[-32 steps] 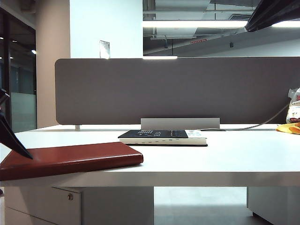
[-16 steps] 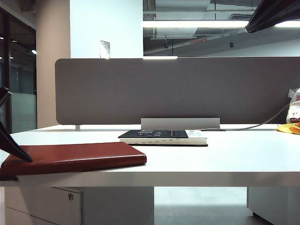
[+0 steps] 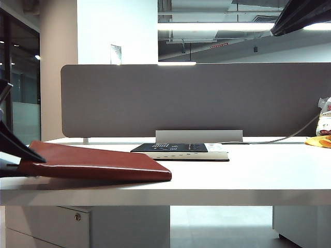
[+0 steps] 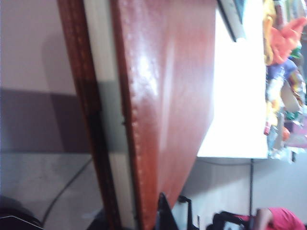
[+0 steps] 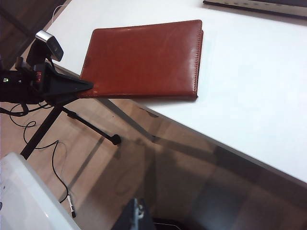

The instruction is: Pick up the red book and place it on top of the black book.

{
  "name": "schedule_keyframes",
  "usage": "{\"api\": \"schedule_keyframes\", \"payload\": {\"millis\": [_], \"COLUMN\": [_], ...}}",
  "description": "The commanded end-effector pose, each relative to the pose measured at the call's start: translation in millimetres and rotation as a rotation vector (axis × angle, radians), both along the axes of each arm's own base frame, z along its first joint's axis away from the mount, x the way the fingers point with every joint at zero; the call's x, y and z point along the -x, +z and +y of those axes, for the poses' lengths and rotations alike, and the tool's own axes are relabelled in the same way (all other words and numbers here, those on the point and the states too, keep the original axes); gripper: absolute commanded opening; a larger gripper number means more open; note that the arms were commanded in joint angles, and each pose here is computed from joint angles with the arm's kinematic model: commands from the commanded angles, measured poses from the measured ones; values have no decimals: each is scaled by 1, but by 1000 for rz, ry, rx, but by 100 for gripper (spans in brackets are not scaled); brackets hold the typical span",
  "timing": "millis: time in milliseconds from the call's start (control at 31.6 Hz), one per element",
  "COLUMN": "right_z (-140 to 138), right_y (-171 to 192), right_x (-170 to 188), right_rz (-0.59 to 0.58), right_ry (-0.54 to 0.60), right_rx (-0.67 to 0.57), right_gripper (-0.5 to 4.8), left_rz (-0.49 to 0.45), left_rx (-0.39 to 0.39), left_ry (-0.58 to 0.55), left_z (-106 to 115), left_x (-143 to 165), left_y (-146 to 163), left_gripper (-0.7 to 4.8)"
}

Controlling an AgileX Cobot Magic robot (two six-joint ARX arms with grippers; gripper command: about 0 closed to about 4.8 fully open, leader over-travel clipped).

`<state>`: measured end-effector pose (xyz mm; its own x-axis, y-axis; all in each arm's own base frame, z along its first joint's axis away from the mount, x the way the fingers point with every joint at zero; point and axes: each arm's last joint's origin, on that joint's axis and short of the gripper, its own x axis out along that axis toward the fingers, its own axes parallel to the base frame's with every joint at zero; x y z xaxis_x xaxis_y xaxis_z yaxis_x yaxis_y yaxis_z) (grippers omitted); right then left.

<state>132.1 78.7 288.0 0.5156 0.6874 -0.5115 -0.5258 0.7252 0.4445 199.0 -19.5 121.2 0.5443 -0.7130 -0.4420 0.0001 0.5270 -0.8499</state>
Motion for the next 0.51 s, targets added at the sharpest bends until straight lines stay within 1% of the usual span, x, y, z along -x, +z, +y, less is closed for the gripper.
{"api": "schedule_keyframes", "payload": {"millis": [32,158,253,380,507], "right_z": [0,0,0,0,0], "right_y": [3,2,2,2,2], "right_x": [0,0,0,0,-1], "right_rz": [-18,-18,-21,-22,-24], "right_ry": [4,0,-9,-7,-16], "right_rx": [-6,-3,2,4,11], "right_gripper": [-3,-3,-3,-3,-3], "left_rz": [-39,-86,-134,-177,-187], "left_rx": [72,161,214,262,272], "left_ry": [-50,-54,-49,-38,-36], "left_z": [-2,-3,-3,-3,-3], "left_x": [-2,-7,-11,-14,-17], "left_y": [6,17,26,35,40], "left_gripper": [-6,-6,-6,-6,-6]}}
